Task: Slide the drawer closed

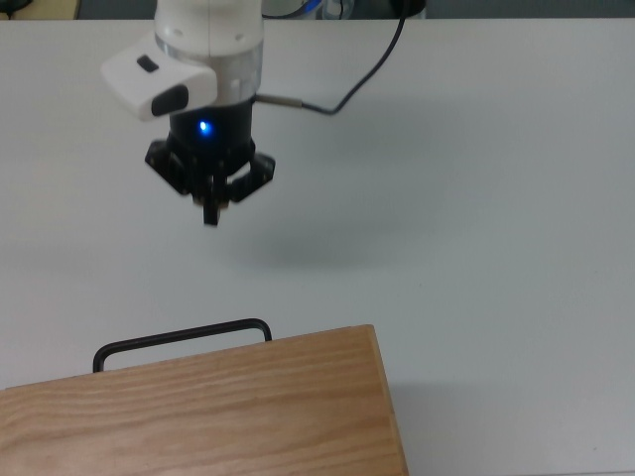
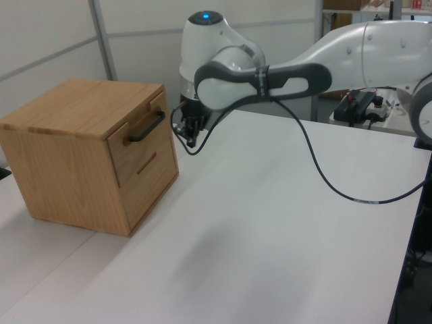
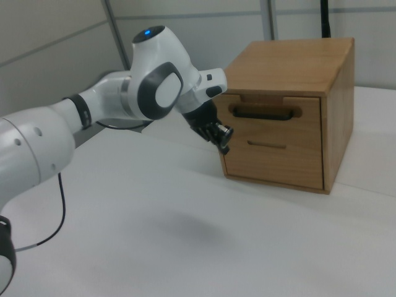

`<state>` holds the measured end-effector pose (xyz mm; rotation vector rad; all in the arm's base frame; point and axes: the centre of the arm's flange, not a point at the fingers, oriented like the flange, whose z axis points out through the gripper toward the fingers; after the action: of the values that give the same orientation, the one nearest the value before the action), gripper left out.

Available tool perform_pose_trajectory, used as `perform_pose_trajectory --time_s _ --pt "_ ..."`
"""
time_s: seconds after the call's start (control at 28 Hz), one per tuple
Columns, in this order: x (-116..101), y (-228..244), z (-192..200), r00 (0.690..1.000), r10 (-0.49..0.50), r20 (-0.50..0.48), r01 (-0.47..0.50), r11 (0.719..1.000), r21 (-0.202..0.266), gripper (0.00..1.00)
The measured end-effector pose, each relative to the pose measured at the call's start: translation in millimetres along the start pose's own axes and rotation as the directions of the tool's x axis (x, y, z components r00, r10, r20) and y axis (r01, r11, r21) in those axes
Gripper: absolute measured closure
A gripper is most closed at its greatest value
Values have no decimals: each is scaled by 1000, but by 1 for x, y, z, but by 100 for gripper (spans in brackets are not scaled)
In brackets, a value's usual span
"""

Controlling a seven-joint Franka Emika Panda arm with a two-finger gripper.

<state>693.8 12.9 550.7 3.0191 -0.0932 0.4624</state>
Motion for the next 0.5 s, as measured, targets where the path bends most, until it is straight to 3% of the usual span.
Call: perform_pose_trajectory --time_s 0.21,0.5 --pt "-24 20 -27 988 13 156 -17 1000 23 99" --pt "-41 43 -71 982 15 187 -27 998 60 99"
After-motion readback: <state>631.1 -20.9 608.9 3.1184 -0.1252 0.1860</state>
